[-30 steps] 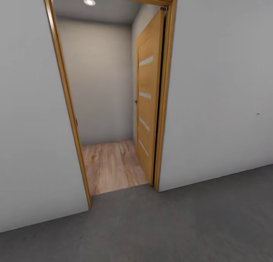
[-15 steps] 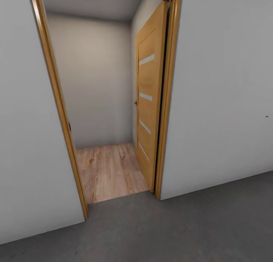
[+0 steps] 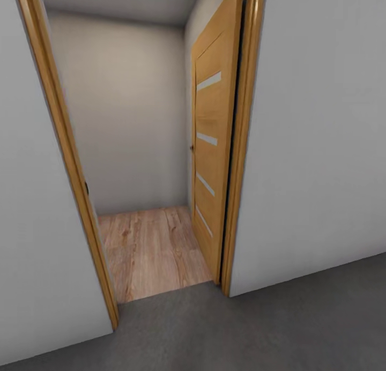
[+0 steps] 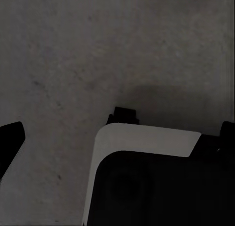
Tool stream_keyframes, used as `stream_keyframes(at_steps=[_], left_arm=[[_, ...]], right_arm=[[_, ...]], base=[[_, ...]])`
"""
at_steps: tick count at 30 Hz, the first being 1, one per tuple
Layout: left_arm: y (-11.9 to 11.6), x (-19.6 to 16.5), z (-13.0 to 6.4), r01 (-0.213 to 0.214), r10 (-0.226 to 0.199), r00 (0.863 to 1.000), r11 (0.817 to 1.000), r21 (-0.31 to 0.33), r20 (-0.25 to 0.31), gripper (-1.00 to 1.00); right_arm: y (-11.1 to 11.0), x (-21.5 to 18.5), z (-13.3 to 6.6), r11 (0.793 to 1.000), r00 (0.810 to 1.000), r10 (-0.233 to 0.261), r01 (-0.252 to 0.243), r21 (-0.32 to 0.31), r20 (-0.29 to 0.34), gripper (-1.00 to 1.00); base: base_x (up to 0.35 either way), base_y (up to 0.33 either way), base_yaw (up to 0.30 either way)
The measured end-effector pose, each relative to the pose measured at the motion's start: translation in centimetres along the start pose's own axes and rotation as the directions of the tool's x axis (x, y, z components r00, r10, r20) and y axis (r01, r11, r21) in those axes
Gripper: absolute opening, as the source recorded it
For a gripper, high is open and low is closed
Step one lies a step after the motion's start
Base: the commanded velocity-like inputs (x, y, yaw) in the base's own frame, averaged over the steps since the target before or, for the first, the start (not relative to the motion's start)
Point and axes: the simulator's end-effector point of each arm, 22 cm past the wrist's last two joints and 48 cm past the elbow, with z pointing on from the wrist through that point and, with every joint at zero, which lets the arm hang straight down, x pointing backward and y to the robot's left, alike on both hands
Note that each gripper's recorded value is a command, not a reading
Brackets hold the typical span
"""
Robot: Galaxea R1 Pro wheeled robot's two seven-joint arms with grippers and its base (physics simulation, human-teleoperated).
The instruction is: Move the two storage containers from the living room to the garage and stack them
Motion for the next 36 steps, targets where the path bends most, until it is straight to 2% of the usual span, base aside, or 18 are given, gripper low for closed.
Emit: stream_keyframes(at_steps=[32,36], left_arm=[[-0.02,0.00,0.00,0.000,0.000,1.000,1.000,0.000,0.000,1.00],[0.00,-0.01,0.00,0.000,0.000,1.000,1.000,0.000,0.000,1.00]], right_arm=[[0.45,-0.17,-0.03,1.000,1.000,0.004,-0.004,-0.008,0.007,1.00],[0.33,-0.19,-0.01,1.000,1.000,0.003,-0.003,-0.008,0.008,1.00]], base=[[0.323,0.000,0.000],[0.323,0.000,0.134]])
